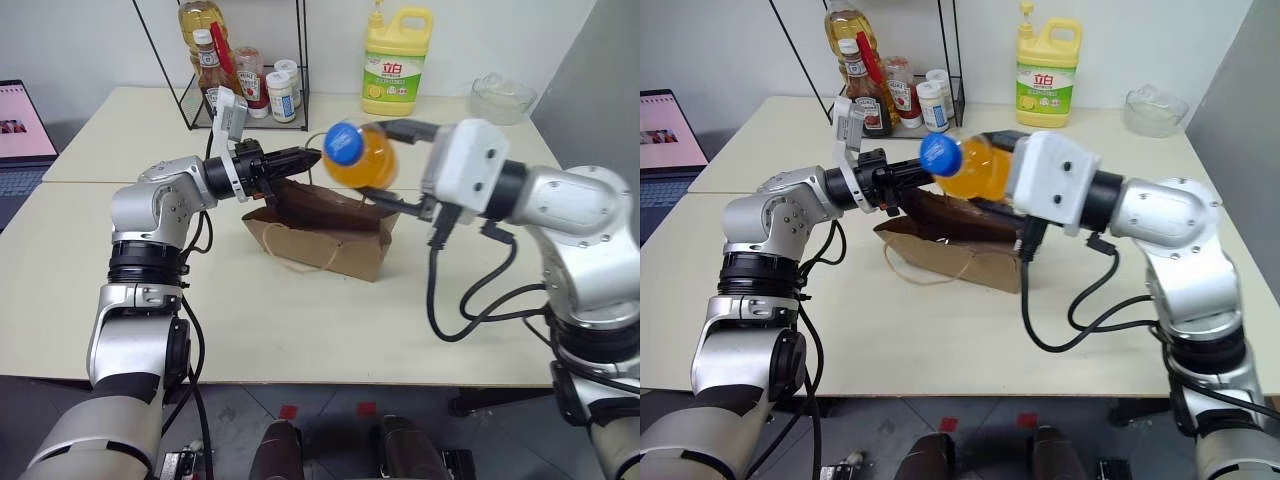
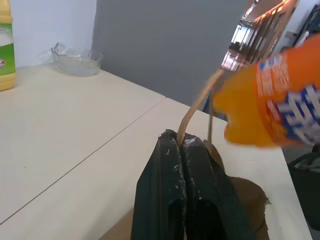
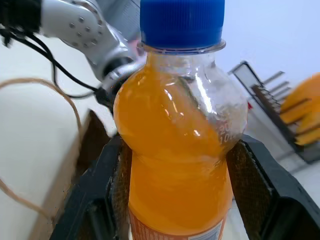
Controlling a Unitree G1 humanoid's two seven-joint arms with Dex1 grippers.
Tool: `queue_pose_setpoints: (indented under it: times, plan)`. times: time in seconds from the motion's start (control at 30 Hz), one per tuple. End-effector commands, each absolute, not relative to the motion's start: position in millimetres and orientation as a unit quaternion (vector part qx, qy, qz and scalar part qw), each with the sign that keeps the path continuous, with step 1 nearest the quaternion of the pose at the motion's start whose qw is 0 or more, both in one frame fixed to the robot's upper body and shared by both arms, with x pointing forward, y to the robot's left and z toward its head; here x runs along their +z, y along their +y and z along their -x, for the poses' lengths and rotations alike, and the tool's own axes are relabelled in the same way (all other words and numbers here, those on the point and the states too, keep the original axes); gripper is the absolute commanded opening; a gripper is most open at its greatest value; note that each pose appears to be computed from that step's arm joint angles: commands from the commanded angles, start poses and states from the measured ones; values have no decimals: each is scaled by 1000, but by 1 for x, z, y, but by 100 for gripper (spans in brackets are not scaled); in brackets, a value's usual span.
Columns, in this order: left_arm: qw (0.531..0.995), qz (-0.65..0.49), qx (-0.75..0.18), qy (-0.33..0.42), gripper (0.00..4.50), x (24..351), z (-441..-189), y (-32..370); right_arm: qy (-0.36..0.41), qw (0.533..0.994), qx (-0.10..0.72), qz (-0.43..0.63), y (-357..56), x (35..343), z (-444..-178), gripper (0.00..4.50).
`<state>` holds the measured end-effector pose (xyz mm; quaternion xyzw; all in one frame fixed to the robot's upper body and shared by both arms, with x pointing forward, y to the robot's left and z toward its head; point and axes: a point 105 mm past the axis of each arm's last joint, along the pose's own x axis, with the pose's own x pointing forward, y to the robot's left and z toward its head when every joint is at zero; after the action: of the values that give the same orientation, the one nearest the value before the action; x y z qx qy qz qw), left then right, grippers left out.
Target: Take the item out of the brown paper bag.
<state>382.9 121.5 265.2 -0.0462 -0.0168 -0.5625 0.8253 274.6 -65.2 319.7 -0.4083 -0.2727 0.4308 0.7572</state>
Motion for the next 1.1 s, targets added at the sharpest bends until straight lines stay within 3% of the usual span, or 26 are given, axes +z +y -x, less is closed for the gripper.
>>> queue_pose_setpoints:
  times: [0.03,0.23,0.5,0.7,0.87,1.07,1.1]
  plan:
    - [824,33,-563,-42,0,281,-382,121,-301,767,360,437,-93,342,-265,241]
    - [823,35,-565,-51,0,283,-383,117,-172,745,299,570,-162,289,-295,241]
    - [820,37,-569,-55,0,283,-379,115,-21,634,336,696,-214,187,-331,241]
    - [821,38,-567,-57,0,282,-377,115,47,594,380,708,-221,135,-344,241]
    - [822,37,-566,-57,0,282,-376,115,75,586,396,703,-220,119,-345,241]
    - [823,37,-564,-57,0,281,-375,116,71,604,396,688,-216,124,-343,439]
    - [824,37,-563,-57,0,281,-375,117,66,614,395,680,-214,129,-341,448]
